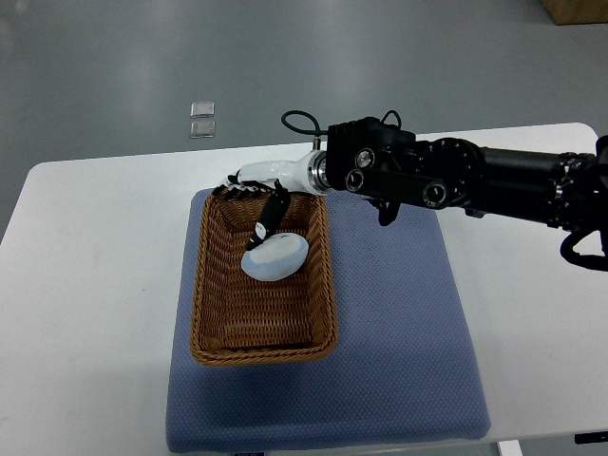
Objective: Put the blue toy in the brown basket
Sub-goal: 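Lower the toy into the wicker basket and open the right hand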
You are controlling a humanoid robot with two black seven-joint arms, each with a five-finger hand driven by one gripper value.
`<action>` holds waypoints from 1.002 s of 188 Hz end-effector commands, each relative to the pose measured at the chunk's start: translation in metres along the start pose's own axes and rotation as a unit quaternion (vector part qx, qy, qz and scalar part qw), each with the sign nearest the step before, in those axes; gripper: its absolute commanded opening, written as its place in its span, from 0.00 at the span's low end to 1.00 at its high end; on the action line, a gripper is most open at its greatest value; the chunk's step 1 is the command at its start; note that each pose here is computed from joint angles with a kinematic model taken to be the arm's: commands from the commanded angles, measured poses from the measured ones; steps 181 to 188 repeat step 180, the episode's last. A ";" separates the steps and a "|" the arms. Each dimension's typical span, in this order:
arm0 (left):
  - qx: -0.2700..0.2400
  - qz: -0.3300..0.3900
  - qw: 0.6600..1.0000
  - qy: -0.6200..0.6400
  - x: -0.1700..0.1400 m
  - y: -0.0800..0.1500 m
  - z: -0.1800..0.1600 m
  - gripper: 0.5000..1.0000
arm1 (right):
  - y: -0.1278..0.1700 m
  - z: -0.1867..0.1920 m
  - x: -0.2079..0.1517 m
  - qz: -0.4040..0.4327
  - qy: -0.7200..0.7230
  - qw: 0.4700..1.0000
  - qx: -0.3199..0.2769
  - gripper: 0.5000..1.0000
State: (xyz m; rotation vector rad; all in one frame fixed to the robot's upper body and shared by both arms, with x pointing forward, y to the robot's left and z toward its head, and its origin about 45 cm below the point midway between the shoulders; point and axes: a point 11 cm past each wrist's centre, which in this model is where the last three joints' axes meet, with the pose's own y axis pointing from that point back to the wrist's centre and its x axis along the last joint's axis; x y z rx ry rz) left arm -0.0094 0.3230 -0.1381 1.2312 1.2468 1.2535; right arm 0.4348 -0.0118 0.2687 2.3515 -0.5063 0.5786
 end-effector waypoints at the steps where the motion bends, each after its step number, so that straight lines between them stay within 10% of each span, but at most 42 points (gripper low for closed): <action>1: 0.000 0.001 1.000 0.000 0.000 0.000 0.000 1.00 | 0.022 -0.005 0.039 0.051 -0.049 0.997 0.039 0.81; 78: 0.001 -0.001 1.000 -0.002 -0.001 0.000 0.000 1.00 | 0.120 0.132 0.086 0.249 -0.519 0.775 0.259 0.82; 123: 0.002 -0.002 1.000 -0.004 -0.002 0.000 -0.001 1.00 | 0.104 0.188 0.020 0.275 -0.636 0.666 0.276 0.82; 188: 0.002 0.000 1.000 -0.004 -0.001 0.000 -0.001 1.00 | 0.100 0.201 -0.004 0.267 -0.650 0.650 0.289 0.82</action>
